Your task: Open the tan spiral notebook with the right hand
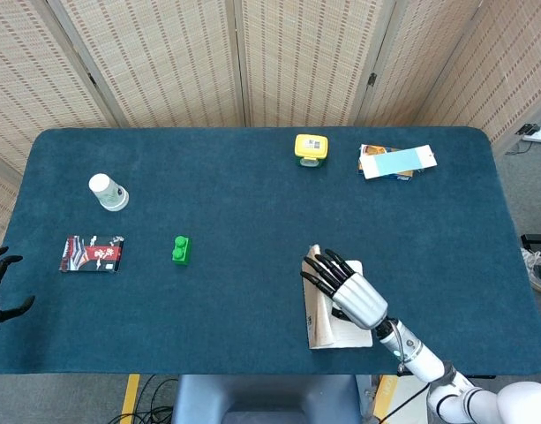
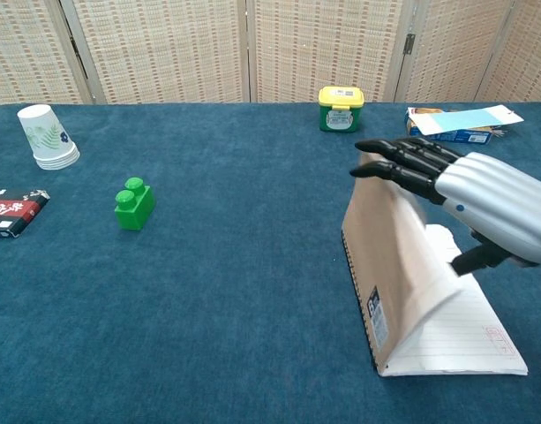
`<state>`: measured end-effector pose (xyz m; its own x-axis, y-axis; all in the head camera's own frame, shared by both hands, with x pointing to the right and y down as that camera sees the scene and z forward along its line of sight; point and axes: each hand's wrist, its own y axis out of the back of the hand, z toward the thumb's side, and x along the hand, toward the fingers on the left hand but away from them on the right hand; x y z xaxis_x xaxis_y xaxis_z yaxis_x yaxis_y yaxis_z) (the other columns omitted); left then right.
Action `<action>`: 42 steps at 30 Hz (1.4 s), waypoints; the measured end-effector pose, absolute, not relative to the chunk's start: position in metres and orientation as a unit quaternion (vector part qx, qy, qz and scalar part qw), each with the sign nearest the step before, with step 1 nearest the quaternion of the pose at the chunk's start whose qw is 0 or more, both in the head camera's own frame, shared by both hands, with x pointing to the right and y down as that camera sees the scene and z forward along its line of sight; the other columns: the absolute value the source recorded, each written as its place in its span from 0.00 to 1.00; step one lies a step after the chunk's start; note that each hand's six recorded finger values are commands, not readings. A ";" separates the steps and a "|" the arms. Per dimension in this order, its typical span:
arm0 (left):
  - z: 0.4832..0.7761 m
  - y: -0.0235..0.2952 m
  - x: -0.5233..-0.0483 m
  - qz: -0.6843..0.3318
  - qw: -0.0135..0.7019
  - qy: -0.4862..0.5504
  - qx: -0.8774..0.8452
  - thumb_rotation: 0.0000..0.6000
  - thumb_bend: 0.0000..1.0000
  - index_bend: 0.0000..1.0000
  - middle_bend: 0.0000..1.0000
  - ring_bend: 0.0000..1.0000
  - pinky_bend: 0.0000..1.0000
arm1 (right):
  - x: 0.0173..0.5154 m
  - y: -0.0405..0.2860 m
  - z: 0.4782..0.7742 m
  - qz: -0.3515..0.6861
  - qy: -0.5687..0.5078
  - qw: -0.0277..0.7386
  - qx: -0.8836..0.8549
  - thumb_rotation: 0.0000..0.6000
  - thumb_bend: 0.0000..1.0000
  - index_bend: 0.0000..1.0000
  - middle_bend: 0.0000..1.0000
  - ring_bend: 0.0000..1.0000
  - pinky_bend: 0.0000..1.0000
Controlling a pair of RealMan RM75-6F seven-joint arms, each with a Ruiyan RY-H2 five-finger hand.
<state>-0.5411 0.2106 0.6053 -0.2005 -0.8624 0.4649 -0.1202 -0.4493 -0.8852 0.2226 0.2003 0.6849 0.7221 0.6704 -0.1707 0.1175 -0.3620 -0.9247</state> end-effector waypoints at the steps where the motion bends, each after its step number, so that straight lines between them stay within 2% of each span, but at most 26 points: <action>1: 0.606 0.210 -0.544 -0.641 0.287 0.439 -0.560 1.00 0.24 0.26 0.15 0.12 0.24 | 0.216 0.198 0.684 0.267 -0.254 0.505 -0.780 1.00 0.21 0.01 0.00 0.00 0.00; 11: 0.604 0.206 -0.556 -0.639 0.273 0.456 -0.555 1.00 0.24 0.26 0.15 0.12 0.24 | 0.161 0.186 0.693 0.236 -0.247 0.489 -0.803 1.00 0.17 0.00 0.00 0.00 0.00; 16: 0.600 0.205 -0.558 -0.637 0.274 0.461 -0.554 1.00 0.24 0.26 0.15 0.12 0.24 | 0.151 0.184 0.704 0.246 -0.240 0.473 -0.812 1.00 0.16 0.00 0.00 0.00 0.00; 20: 0.595 0.205 -0.554 -0.630 0.281 0.462 -0.558 1.00 0.24 0.26 0.15 0.12 0.24 | 0.160 0.179 0.697 0.248 -0.252 0.484 -0.801 1.00 0.16 0.00 0.00 0.00 0.00; 27: 0.587 0.209 -0.535 -0.614 0.301 0.453 -0.571 1.00 0.24 0.26 0.15 0.12 0.24 | 0.213 0.167 0.666 0.299 -0.279 0.490 -0.770 1.00 0.18 0.00 0.00 0.00 0.00; 33: 0.579 0.214 -0.516 -0.602 0.325 0.440 -0.581 1.00 0.24 0.26 0.15 0.12 0.24 | 0.311 0.157 0.613 0.431 -0.293 0.467 -0.714 1.00 0.20 0.00 0.00 0.00 0.00; 37: 0.575 0.216 -0.502 -0.587 0.351 0.429 -0.591 1.00 0.24 0.26 0.15 0.12 0.24 | 0.381 0.171 0.580 0.537 -0.322 0.422 -0.655 1.00 0.20 0.00 0.00 0.00 0.00; 42: 0.576 0.222 -0.491 -0.588 0.366 0.413 -0.591 1.00 0.24 0.26 0.15 0.12 0.24 | 0.428 0.192 0.552 0.585 -0.379 0.403 -0.592 1.00 0.21 0.00 0.00 0.00 0.00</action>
<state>-0.4907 0.2219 0.5760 -0.0333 -0.9189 0.3930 -0.0589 -0.3907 -0.9186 0.4276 0.1920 0.5522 0.0271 0.9216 -0.3872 -0.0230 -0.3867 -0.9219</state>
